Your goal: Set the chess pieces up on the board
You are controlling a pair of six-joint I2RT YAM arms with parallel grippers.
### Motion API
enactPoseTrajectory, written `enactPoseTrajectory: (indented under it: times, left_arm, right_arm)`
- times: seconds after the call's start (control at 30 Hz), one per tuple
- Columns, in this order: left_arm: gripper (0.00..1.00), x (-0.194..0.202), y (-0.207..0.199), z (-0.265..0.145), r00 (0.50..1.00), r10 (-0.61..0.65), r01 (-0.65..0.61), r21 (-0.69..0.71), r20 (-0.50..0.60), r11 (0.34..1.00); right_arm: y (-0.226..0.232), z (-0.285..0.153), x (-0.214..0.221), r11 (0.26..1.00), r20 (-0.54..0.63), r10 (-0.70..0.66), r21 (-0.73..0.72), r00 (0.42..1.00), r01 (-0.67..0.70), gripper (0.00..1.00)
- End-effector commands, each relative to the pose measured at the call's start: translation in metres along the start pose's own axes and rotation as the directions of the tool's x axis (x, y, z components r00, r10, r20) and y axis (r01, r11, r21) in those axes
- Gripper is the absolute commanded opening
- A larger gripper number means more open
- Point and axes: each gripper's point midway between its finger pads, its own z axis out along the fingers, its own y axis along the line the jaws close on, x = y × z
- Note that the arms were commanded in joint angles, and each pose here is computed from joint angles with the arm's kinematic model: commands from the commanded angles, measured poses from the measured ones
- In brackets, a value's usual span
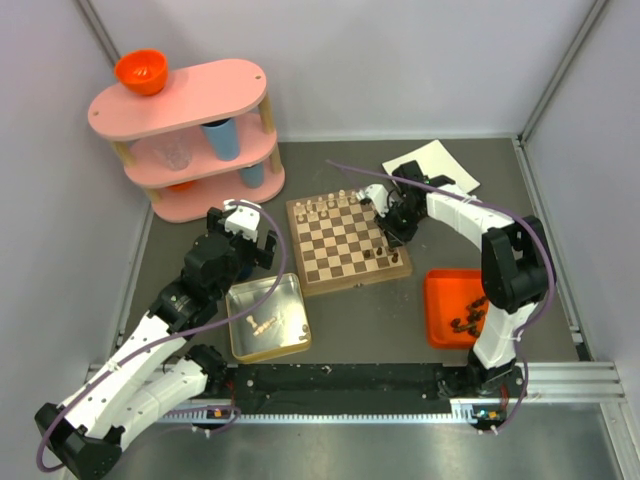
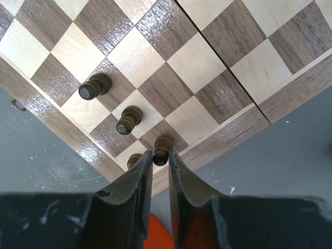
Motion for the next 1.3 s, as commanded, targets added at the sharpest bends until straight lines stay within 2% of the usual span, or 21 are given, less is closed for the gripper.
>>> enactPoseTrajectory:
  times: [0.0,0.07,0.33,0.47,0.77,0.9,0.93,1.0,1.07,1.1,1.2,1.23,1.27]
  left_arm:
    - [0.99,-0.017,0.004,-0.002,0.998,-0.013,0.013,-0.009,0.063,1.0]
    - [0.99,-0.016,0.003,-0.002,0.998,-0.012,0.013,-0.009,0.062,1.0]
    - [0.99,-0.017,0.003,-0.002,0.998,-0.013,0.013,-0.008,0.063,1.0]
    - [0.99,-0.015,0.003,-0.001,0.998,-0.011,0.012,-0.009,0.059,1.0]
    - [0.99,-0.019,0.003,-0.003,0.997,-0.032,0.032,-0.004,0.065,0.999]
    - [0.99,-0.032,-0.013,-0.007,0.991,-0.1,0.092,0.087,0.088,0.992]
    - [0.99,-0.038,-0.025,-0.009,0.987,-0.136,0.121,0.156,0.09,0.98]
    - [0.99,-0.048,-0.041,-0.009,0.981,-0.179,0.158,0.239,0.069,0.958]
    - [0.99,-0.06,-0.067,-0.016,0.968,-0.247,0.214,0.38,0.038,0.9]
    - [0.99,-0.063,-0.078,-0.014,0.965,-0.26,0.223,0.429,0.027,0.875]
    - [0.99,-0.075,-0.119,-0.021,0.93,-0.36,0.327,0.605,-0.071,0.726]
    - [0.99,-0.077,-0.129,-0.023,0.908,-0.399,0.382,0.632,-0.124,0.674]
    - [0.99,-0.08,-0.144,-0.028,0.904,-0.397,0.393,0.673,-0.159,0.626]
  right_arm:
    - [0.0,-0.004,-0.015,1.0,0.026,-0.021,0.015,0.999,0.021,0.19]
    - [0.0,-0.005,-0.015,1.0,0.029,-0.022,0.017,0.999,0.022,0.24]
    - [0.001,-0.014,-0.022,0.999,0.055,-0.028,0.029,0.998,0.026,0.3]
    - [0.0,-0.027,-0.03,0.998,0.082,-0.035,0.055,0.996,0.03,0.38]
    - [-0.002,-0.083,-0.043,0.981,0.158,-0.102,0.18,0.982,0.073,0.54]
    - [0.001,-0.12,-0.041,0.979,0.256,-0.092,0.199,0.962,0.041,0.57]
    - [-0.003,-0.139,-0.036,0.975,0.301,-0.076,0.22,0.951,0.008,0.57]
    - [0.005,-0.153,-0.035,0.986,0.385,-0.054,0.167,0.921,-0.012,0.59]
    - [0.005,-0.178,-0.028,0.987,0.489,-0.024,0.15,0.872,-0.057,0.61]
    - [0.004,-0.185,-0.025,0.986,0.524,-0.02,0.153,0.852,-0.071,0.67]
    - [-0.003,-0.2,-0.01,0.974,0.641,0.012,0.168,0.768,-0.156,0.8]
    - [-0.004,-0.191,0.002,0.971,0.653,0.051,0.145,0.756,-0.191,0.83]
    - [-0.012,-0.201,0.005,0.963,0.7,0.071,0.138,0.71,-0.233,0.84]
